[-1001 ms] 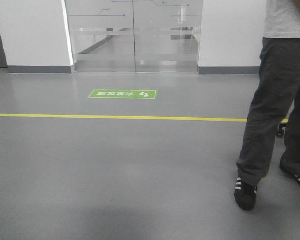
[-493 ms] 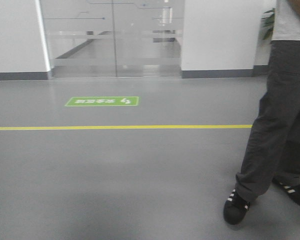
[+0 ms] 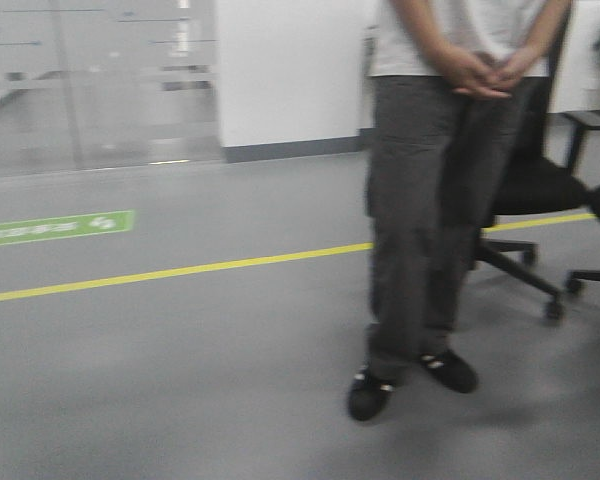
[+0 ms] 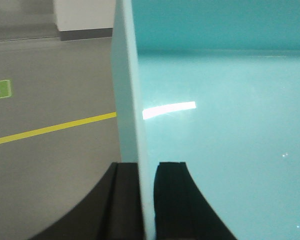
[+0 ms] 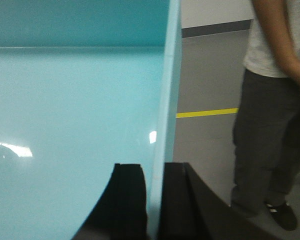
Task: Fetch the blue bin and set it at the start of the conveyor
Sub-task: 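Hold the teal bin with both grippers while driving across the floor, then drive up to the red-framed conveyor, holding the teal bin above the belt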
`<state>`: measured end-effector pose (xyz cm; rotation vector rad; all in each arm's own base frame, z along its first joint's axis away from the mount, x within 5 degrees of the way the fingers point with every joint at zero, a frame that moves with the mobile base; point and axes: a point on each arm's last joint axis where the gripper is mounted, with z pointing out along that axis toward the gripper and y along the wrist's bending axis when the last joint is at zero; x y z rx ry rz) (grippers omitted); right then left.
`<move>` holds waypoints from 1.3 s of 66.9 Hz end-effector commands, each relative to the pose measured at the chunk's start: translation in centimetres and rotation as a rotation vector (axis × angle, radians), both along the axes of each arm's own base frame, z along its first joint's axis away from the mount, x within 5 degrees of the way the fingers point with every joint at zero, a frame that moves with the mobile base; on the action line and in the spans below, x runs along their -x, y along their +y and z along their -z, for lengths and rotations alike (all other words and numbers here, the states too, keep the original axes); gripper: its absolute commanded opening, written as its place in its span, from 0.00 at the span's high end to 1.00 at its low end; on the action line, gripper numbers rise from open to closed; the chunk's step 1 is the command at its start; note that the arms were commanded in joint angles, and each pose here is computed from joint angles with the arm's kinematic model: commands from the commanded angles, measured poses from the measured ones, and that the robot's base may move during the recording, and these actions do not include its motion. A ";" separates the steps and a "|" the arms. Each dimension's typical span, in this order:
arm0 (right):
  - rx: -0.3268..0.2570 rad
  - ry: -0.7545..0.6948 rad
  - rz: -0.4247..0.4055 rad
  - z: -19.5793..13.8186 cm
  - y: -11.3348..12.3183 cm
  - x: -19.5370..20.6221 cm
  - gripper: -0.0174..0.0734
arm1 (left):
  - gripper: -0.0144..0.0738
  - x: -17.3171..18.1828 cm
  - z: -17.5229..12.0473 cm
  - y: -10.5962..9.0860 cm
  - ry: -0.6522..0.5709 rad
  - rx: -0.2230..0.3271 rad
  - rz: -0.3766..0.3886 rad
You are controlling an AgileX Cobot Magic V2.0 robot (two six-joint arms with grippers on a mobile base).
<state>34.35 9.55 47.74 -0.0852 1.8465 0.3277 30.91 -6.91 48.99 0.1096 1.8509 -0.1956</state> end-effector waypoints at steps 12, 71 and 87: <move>-0.023 -0.123 0.006 -1.4 -0.2 -0.1 0.98 | 0.96 0.5 -0.8 -0.2 -0.036 0.035 0.019; -0.023 -0.123 0.006 -1.4 -0.2 -0.1 0.98 | 0.96 0.5 -0.8 -0.2 -0.036 0.035 0.019; -0.023 -0.123 0.006 -1.4 -0.2 -0.1 0.98 | 0.96 0.5 -0.9 -0.2 -0.037 0.033 0.018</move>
